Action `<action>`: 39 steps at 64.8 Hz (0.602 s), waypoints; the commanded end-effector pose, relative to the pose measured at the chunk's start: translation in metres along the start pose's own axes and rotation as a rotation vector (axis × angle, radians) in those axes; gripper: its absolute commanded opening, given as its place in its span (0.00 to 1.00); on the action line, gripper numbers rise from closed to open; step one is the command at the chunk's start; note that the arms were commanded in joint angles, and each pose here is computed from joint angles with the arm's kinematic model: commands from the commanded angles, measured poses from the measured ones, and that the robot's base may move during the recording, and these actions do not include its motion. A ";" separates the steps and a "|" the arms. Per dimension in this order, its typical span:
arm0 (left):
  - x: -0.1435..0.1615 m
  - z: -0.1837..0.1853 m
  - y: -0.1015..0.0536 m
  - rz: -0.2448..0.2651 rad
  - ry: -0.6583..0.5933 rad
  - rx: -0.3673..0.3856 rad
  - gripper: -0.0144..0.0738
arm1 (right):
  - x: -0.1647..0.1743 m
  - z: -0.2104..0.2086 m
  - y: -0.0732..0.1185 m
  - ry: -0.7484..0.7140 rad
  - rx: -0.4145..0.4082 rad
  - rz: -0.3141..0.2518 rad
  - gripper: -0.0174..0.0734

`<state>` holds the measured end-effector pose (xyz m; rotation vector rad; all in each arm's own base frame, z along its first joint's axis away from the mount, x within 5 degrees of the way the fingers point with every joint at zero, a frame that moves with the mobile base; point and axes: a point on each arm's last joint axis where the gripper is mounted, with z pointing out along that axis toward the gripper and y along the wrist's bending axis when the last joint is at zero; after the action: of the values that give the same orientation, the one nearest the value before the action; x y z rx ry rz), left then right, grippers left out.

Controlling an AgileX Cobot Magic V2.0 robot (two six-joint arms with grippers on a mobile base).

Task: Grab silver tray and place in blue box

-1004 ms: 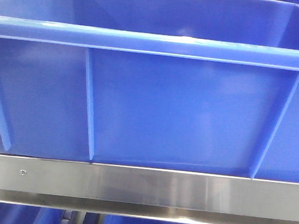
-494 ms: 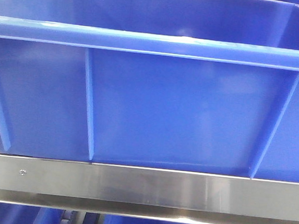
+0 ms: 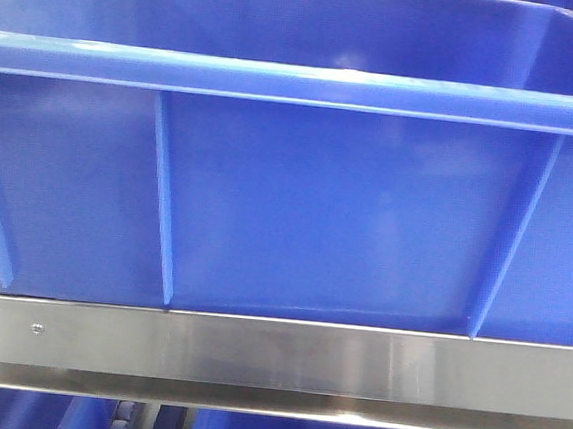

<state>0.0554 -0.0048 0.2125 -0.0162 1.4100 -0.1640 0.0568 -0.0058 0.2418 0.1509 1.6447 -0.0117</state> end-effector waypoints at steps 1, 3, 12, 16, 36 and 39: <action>-0.010 -0.002 -0.001 -0.006 -0.104 0.009 0.06 | -0.004 0.000 -0.001 -0.194 0.002 -0.008 0.25; -0.010 -0.002 -0.001 -0.006 -0.104 0.009 0.06 | 0.004 0.001 -0.001 -0.204 0.000 -0.008 0.25; -0.010 -0.002 -0.001 -0.006 -0.104 0.009 0.06 | 0.028 0.001 -0.003 -0.276 -0.006 -0.008 0.25; -0.010 -0.002 -0.001 -0.004 -0.104 0.010 0.06 | 0.030 -0.001 -0.003 -0.257 -0.004 -0.008 0.25; -0.010 -0.002 -0.001 -0.005 -0.104 0.010 0.06 | 0.034 0.000 -0.004 -0.211 0.000 -0.008 0.25; -0.010 -0.002 -0.001 -0.005 -0.104 0.010 0.06 | 0.034 0.000 -0.004 -0.211 0.000 -0.008 0.25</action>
<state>0.0554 -0.0048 0.2124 -0.0162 1.4103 -0.1640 0.0565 -0.0063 0.2002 0.1525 1.5316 -0.0188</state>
